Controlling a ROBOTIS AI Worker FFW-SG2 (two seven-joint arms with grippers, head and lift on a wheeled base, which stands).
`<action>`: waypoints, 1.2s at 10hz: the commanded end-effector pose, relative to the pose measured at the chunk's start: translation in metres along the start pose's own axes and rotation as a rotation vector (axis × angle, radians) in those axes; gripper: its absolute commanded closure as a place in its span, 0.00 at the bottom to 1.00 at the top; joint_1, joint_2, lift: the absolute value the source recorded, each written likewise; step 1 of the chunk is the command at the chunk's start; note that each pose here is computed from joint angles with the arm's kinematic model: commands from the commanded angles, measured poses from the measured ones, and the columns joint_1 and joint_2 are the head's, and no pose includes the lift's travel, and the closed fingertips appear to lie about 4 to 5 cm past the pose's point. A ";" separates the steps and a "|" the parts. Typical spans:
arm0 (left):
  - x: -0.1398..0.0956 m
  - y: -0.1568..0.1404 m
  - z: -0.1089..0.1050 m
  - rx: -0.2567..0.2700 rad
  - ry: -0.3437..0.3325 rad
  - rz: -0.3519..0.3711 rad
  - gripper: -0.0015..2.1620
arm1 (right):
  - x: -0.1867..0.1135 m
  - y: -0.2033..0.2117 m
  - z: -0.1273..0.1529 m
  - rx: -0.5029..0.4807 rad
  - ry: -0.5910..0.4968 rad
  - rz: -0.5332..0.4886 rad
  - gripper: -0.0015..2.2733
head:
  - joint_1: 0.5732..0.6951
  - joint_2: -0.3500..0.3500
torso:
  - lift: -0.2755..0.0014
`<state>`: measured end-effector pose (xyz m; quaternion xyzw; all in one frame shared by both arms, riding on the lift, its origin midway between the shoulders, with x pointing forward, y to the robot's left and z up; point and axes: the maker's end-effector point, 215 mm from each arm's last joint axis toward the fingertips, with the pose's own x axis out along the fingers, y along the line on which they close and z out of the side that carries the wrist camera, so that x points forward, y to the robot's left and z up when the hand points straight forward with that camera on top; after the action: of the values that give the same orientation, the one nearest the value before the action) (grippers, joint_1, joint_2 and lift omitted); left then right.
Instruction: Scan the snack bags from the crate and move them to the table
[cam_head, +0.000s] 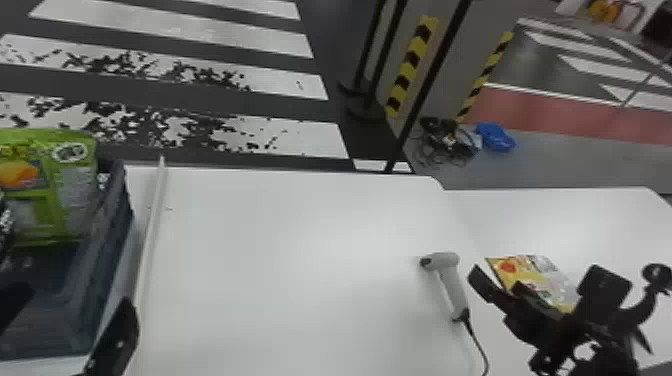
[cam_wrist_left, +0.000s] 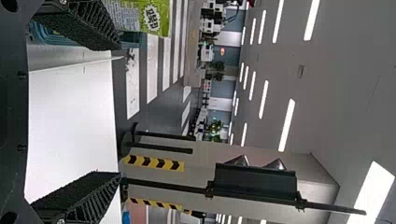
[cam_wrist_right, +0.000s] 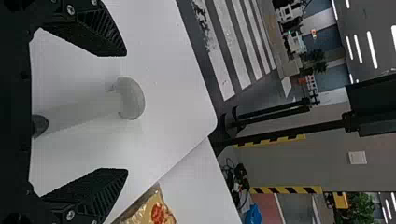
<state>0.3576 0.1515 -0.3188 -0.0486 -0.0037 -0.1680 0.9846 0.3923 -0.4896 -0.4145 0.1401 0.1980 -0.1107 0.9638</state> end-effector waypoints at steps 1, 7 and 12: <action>0.000 0.003 0.002 0.010 -0.002 0.004 0.01 | -0.004 0.039 -0.004 -0.062 -0.041 0.050 0.06 | 1.00 0.00 | 0.65; 0.004 0.015 -0.017 0.013 0.039 0.043 0.01 | -0.041 0.185 -0.015 -0.260 -0.300 0.198 0.06 | 1.00 0.08 | 0.65; 0.003 0.037 -0.036 0.034 0.183 0.077 0.02 | -0.062 0.218 -0.036 -0.250 -0.312 0.225 0.06 | 1.00 0.28 | 0.65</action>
<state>0.3715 0.1766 -0.3451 -0.0247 0.0505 -0.1366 0.9890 0.3825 -0.2656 -0.3729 0.0225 0.0430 0.0010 0.9988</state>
